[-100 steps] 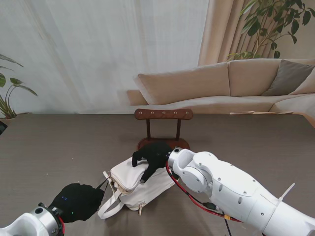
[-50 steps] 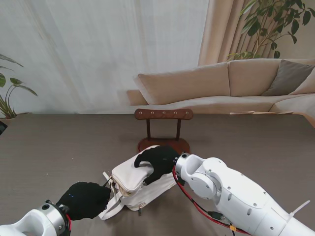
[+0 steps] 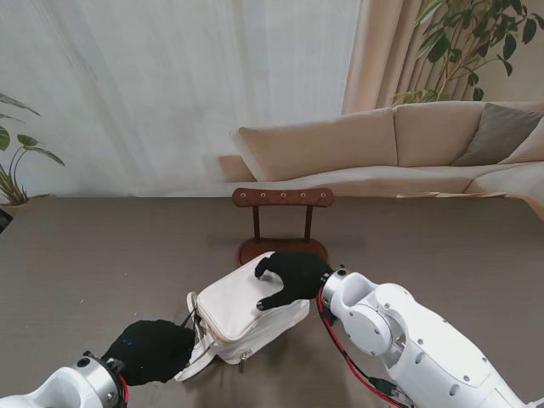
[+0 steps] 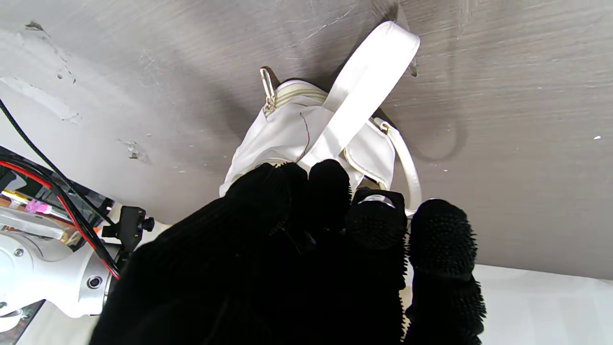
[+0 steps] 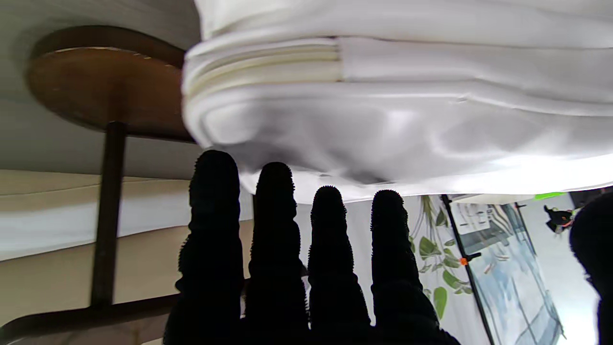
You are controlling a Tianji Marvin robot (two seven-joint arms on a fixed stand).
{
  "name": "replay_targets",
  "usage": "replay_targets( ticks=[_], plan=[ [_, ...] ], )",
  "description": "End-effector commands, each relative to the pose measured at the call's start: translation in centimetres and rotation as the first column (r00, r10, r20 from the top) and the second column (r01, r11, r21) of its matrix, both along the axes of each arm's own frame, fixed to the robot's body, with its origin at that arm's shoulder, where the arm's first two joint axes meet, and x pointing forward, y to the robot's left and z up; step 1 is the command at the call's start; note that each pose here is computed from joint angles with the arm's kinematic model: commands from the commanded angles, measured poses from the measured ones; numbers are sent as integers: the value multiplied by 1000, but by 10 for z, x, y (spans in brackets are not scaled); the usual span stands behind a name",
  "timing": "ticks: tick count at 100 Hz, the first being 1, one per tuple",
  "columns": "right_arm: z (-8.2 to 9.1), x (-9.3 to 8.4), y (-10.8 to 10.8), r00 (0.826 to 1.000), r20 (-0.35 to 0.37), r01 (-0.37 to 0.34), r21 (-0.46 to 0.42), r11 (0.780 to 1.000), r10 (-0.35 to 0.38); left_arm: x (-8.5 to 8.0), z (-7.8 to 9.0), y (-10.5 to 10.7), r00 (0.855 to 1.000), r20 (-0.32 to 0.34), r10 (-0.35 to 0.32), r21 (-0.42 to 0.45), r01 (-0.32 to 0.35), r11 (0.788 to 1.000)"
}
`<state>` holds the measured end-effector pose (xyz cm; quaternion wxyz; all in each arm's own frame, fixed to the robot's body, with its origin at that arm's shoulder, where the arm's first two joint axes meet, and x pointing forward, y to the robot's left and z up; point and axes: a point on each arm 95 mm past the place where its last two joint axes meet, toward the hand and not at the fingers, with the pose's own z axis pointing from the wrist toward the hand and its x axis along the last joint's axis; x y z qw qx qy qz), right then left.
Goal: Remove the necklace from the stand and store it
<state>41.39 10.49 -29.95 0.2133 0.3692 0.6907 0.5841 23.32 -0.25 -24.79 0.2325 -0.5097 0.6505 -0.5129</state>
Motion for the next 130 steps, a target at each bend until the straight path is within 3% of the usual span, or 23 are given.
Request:
replay_targets(
  ticks=[1, 26, 46, 69, 93, 130],
  plan=[
    [-1, 7, -12, 999, -6, 34, -35, 999, -34, -4, 0, -3, 1000, -24, -2, -9, 2, 1000],
    [0, 25, -34, 984, 39, 178, -84, 980, -175, -4, -11, 1, 998, -61, 31, -19, -32, 999],
    [-8, 33, -44, 972, 32, 236, -145, 961, -234, -1, -24, 4, 994, -97, 57, -22, -59, 998],
    [-21, 30, -46, 975, -27, 215, -171, 962, -222, 7, -41, 5, 989, -128, 77, -20, -81, 997],
    [-33, 16, -44, 978, -90, 176, -121, 977, -188, 22, -52, 8, 988, -126, 87, -6, -88, 996],
    [-41, -11, -46, 974, -167, 156, 8, 988, -152, 68, -61, 3, 995, -74, 69, -61, -74, 995]
  ],
)
